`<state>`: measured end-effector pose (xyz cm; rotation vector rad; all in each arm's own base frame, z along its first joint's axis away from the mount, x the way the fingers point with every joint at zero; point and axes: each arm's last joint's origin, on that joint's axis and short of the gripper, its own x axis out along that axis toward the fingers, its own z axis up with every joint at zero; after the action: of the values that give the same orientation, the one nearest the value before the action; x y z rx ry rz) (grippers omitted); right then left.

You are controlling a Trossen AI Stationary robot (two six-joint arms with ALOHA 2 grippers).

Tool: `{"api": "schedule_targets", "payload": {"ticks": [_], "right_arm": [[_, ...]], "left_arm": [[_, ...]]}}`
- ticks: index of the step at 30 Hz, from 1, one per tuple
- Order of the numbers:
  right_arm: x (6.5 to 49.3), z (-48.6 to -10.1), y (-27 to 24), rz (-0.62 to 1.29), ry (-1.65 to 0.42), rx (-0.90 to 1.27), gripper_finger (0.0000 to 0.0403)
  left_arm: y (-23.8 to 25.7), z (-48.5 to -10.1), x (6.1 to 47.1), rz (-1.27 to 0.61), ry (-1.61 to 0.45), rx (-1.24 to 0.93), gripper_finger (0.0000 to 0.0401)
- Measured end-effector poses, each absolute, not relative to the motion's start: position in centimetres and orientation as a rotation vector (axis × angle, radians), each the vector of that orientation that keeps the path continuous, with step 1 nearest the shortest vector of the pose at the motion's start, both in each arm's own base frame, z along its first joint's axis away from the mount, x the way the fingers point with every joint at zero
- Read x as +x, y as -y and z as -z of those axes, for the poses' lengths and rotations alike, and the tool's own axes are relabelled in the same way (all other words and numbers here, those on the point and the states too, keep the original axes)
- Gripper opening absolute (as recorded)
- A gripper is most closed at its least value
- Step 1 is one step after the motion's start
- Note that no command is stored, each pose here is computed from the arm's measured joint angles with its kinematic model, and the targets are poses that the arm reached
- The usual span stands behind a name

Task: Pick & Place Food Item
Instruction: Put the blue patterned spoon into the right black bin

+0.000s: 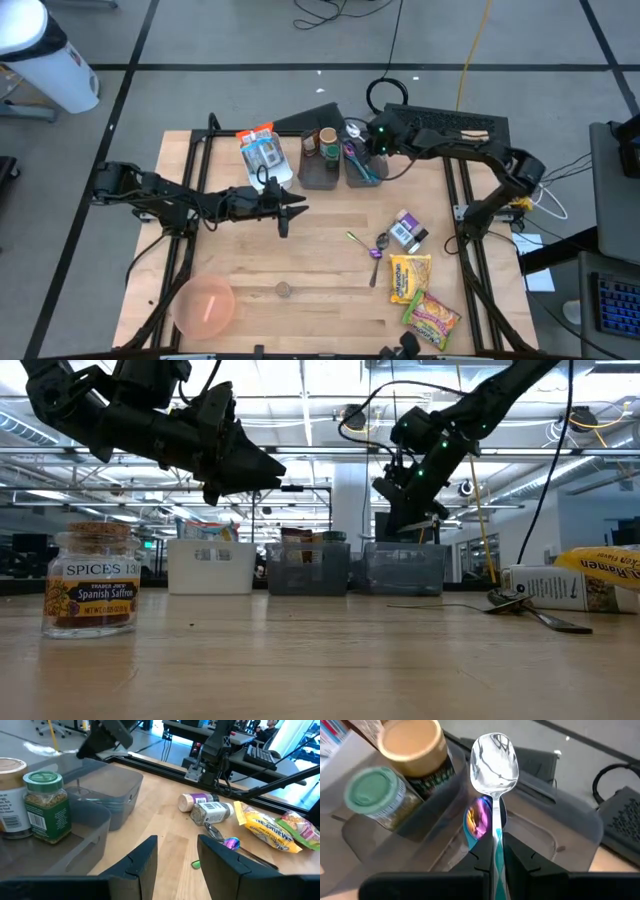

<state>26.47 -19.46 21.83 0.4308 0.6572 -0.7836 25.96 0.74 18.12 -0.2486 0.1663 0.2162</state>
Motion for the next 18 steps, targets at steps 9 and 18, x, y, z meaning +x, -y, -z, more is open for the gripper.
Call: {"api": "schedule_targets", "payload": {"ticks": [9,18], "right_arm": [[27.8,-19.4,19.3,0.773,-0.712,0.46,0.0013],[28.2,-18.3,19.1,0.773,-0.746,0.483,0.0013]], "left_arm": [[-0.7,-17.9,25.9,-0.22,-0.192,-0.247,0.0147],[-0.7,-17.9,25.9,-0.22,-0.193,-0.25,0.0147]]}}
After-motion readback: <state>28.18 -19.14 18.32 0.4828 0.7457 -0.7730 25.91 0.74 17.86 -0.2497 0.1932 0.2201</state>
